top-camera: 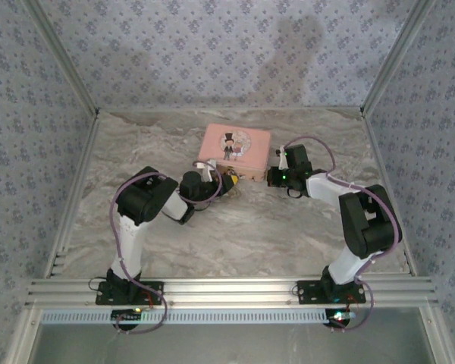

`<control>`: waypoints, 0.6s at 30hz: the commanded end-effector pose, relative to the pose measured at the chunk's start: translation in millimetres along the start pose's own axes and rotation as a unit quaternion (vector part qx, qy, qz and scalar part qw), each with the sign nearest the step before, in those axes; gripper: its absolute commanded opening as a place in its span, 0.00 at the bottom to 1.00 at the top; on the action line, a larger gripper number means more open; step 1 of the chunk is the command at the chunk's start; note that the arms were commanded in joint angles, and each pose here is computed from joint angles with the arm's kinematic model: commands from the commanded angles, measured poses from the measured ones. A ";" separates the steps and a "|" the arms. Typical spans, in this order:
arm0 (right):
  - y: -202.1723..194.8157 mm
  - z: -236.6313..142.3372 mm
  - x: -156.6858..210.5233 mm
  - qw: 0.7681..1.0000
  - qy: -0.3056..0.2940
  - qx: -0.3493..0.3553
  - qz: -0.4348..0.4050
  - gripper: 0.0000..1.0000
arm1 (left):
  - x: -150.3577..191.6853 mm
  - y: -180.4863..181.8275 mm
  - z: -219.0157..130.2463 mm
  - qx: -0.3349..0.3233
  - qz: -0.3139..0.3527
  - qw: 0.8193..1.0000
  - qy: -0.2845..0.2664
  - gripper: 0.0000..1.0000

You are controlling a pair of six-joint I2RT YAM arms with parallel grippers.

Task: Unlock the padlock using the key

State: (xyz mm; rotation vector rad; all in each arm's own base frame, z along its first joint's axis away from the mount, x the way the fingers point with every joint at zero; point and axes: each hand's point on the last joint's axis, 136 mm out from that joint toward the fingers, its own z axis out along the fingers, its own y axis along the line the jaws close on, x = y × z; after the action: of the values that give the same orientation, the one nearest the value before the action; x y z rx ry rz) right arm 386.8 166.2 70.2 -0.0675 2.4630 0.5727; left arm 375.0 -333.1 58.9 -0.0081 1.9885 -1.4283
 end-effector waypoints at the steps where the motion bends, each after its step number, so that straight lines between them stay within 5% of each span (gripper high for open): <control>1: 4.9 -8.3 -0.5 1.000 -0.008 -0.010 -0.011 0.00 | 13.3 11.9 -3.6 -0.029 -0.030 0.998 0.036 0.05; 18: 2.4 -82.2 7.0 0.996 -0.067 -0.051 0.018 0.00 | 14.6 -19.8 -14.1 -0.070 -0.151 0.981 0.100 0.03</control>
State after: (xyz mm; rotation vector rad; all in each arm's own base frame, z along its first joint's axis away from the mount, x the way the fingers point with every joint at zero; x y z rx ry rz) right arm 350.6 130.9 111.2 -0.0064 2.3442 0.6150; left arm 359.9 -328.4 63.5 -0.1891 2.2265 -1.4595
